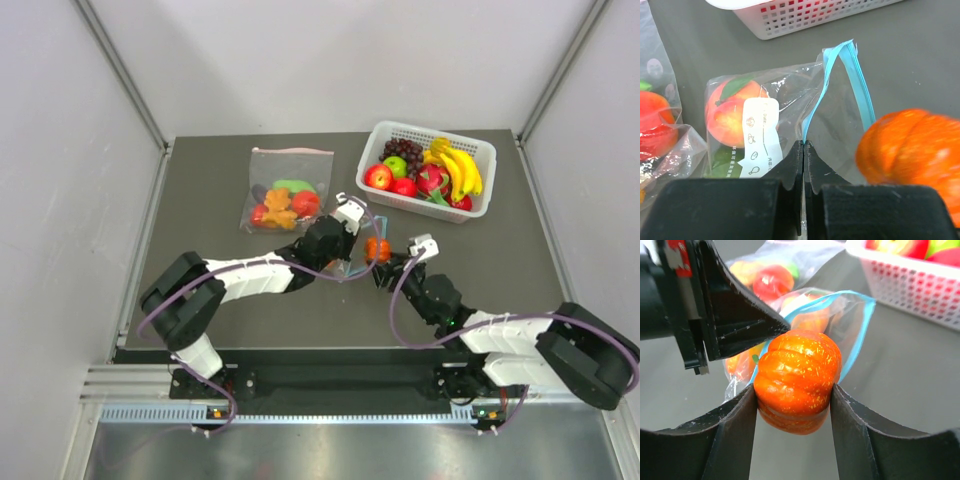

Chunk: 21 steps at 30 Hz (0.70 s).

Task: Open the zip-top bag and remove the fake food

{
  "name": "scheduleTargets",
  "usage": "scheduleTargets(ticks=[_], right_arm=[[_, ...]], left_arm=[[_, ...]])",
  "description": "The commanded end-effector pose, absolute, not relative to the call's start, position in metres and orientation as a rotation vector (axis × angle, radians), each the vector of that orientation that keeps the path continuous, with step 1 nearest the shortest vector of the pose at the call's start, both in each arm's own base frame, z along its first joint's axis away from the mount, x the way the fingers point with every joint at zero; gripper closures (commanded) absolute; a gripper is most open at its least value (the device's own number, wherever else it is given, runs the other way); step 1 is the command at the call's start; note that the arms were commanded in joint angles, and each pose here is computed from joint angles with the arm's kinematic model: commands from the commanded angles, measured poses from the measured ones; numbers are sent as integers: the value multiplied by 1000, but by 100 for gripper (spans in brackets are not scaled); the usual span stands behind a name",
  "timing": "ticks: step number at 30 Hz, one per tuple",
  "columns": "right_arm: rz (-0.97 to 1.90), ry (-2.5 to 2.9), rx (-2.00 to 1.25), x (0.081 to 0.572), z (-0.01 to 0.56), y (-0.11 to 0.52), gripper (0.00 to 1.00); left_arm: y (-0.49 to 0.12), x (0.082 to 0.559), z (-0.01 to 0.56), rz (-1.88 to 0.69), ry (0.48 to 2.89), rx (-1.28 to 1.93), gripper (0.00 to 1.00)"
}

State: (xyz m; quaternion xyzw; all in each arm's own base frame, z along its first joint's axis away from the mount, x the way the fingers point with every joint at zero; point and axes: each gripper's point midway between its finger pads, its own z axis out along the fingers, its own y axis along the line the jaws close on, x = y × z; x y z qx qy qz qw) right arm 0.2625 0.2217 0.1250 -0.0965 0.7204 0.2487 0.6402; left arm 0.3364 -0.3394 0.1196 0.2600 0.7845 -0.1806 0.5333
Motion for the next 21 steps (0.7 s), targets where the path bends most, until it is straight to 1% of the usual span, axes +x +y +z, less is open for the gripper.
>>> scheduleTargets(ticks=[1, 3, 4, 8, 12, 14, 15, 17, 18, 20, 21], right_arm=[[513, 1559, -165, 273, 157, 208, 97], [461, 1561, -163, 278, 162, 200, 97], [448, 1526, -130, 284, 179, 192, 97], [380, 1472, -100, 306, 213, 171, 97], [310, 1419, -59, 339, 253, 151, 97], [274, 1421, -56, 353, 262, 145, 96], [272, 1397, -42, 364, 280, 143, 96], [268, 1435, -34, 387, 273, 134, 97], [251, 1448, -10, 407, 274, 123, 97], [311, 1473, -16, 423, 269, 124, 97], [305, 1503, -1, 439, 257, 117, 97]], left_arm=[[-341, 355, 142, -453, 1806, 586, 100], [-342, 360, 149, -467, 1796, 590, 100], [-340, 363, 149, -461, 1797, 592, 100], [-339, 367, 161, -472, 1767, 603, 100], [-335, 369, 170, -511, 1751, 618, 100], [-334, 370, 171, -524, 1752, 623, 100], [-332, 373, 171, -527, 1755, 620, 100], [-332, 376, 172, -530, 1755, 620, 100], [-331, 378, 171, -526, 1759, 617, 100], [-335, 375, 168, -555, 1759, 642, 100], [-335, 375, 168, -558, 1758, 642, 100]])
